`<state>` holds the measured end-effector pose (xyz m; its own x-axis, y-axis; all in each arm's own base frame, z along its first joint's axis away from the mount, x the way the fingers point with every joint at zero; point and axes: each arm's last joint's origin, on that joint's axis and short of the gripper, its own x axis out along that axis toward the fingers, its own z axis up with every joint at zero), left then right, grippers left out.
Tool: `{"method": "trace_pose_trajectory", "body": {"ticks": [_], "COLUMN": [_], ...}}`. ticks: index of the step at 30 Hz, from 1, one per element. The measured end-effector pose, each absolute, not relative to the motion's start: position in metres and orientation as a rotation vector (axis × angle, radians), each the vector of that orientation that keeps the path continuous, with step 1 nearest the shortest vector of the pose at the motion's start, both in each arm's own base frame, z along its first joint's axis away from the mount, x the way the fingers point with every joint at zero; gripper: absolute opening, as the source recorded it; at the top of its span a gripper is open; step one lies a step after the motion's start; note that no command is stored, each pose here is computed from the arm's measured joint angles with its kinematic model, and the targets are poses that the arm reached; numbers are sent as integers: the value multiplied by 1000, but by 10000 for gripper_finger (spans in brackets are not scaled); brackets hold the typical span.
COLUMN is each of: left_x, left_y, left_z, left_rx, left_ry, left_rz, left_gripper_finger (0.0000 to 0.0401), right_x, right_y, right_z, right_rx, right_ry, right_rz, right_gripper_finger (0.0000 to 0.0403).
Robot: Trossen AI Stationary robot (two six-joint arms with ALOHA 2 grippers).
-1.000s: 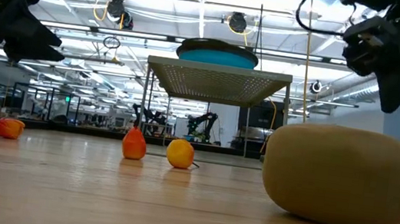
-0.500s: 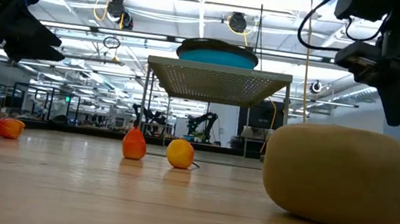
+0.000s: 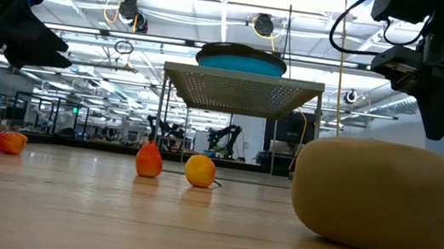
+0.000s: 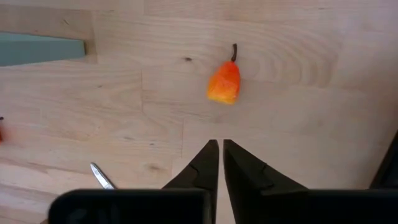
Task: Pick & Place Fruit
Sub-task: Put the peach into the blue strainer bowl on the shelf
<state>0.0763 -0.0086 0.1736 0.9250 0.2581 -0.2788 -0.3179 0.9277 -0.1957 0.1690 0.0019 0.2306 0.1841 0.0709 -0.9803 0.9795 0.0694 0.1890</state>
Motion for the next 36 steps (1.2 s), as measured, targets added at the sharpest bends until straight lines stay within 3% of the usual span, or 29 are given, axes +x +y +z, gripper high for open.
{"method": "trace_pose_trajectory", "body": {"ticks": [9, 28, 36], "left_x": [76, 76, 76], "left_y": [-9, -9, -9], "left_z": [174, 174, 174], "left_rx": [-223, -214, -215], "left_ry": [255, 256, 255], "left_rz": [296, 296, 296], "left_gripper_finger": [269, 269, 269], "right_x": [169, 170, 168], "right_y": [2, 1, 1], "right_z": [231, 220, 193], "right_rx": [1283, 1326, 1365], "right_ry": [1149, 1070, 1044], "right_rz": [-986, -1052, -1054], "right_gripper_finger": [73, 230, 250]}}
